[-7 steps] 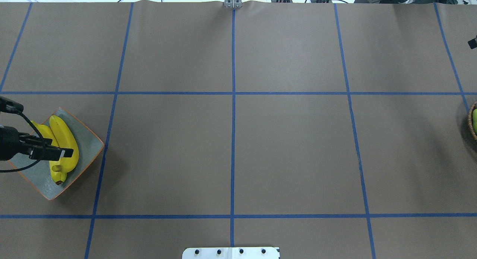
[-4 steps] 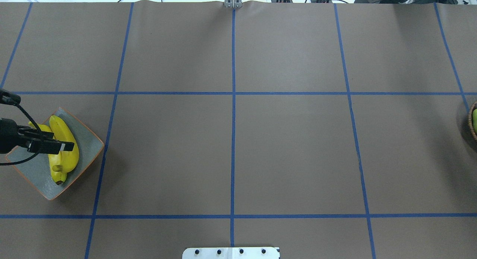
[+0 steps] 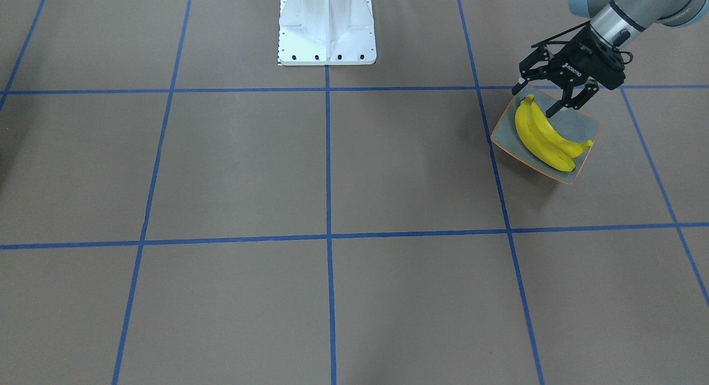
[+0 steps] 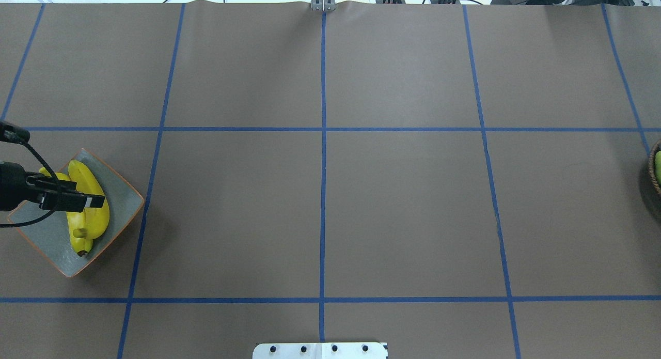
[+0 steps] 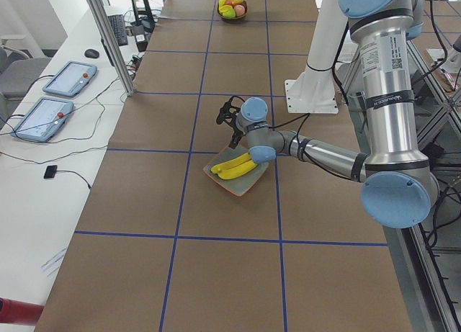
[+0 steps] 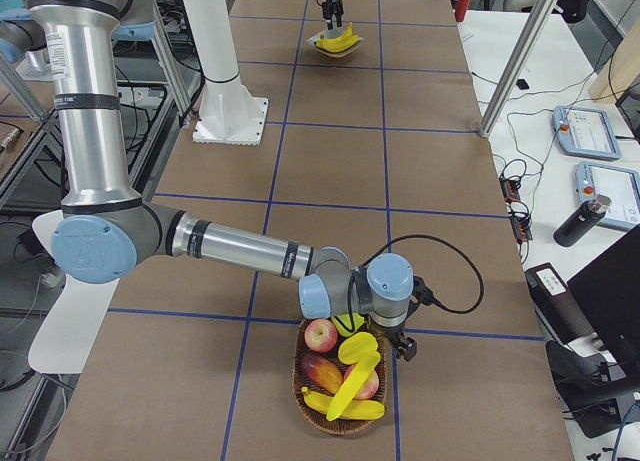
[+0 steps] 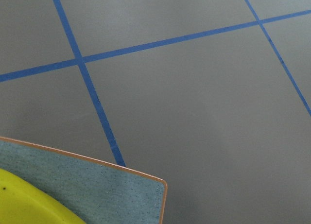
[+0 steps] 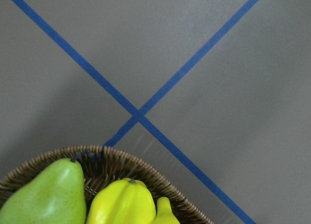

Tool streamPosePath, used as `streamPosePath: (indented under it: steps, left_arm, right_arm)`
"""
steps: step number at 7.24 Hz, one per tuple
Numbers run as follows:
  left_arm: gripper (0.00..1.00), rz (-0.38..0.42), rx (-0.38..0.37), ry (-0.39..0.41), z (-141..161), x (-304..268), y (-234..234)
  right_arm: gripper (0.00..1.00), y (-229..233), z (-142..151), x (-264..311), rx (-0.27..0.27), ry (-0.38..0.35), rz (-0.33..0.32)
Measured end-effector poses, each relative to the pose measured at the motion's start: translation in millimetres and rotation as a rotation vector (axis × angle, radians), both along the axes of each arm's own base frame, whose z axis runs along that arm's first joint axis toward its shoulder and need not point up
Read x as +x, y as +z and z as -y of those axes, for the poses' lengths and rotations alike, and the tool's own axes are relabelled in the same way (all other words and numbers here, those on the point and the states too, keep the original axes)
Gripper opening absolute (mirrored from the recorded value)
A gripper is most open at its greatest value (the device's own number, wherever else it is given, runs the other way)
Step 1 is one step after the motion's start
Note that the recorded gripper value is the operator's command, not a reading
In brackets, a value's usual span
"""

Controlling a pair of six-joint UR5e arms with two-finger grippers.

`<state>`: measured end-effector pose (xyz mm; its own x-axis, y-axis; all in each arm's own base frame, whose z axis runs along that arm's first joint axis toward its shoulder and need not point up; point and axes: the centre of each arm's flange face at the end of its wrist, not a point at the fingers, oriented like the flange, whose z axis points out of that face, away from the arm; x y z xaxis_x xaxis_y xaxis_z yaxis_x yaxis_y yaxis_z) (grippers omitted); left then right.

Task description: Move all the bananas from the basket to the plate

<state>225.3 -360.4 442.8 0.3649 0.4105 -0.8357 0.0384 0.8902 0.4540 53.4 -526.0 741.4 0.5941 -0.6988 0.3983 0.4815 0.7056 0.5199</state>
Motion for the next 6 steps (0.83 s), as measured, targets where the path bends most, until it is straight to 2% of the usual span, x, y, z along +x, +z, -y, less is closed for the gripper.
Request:
streamPosePath:
  steps: [1, 2, 4, 6]
  left_arm:
    - [1.0, -0.001, 0.002, 0.0, 0.4, 0.3, -0.8]
    - [1.0, -0.003, 0.003, -0.001, 1.0, 0.7, -1.8]
    - [1.0, -0.005, 0.007, -0.003, 2.2, 1.2, -3.5]
    - [1.0, -0.005, 0.008, -0.006, 2.7, 1.2, -3.8]
  right_arm:
    - [1.0, 18.3, -8.9, 0.6, -0.007, -0.014, -0.002]
    - [0.74, 28.0, -16.0, 1.0, -0.017, -0.019, -0.003]
    - [0.02, 33.9, -21.5, 1.6, -0.019, -0.025, -0.009]
    - [0.0, 31.6, -22.1, 2.4, -0.013, -0.025, -0.012]
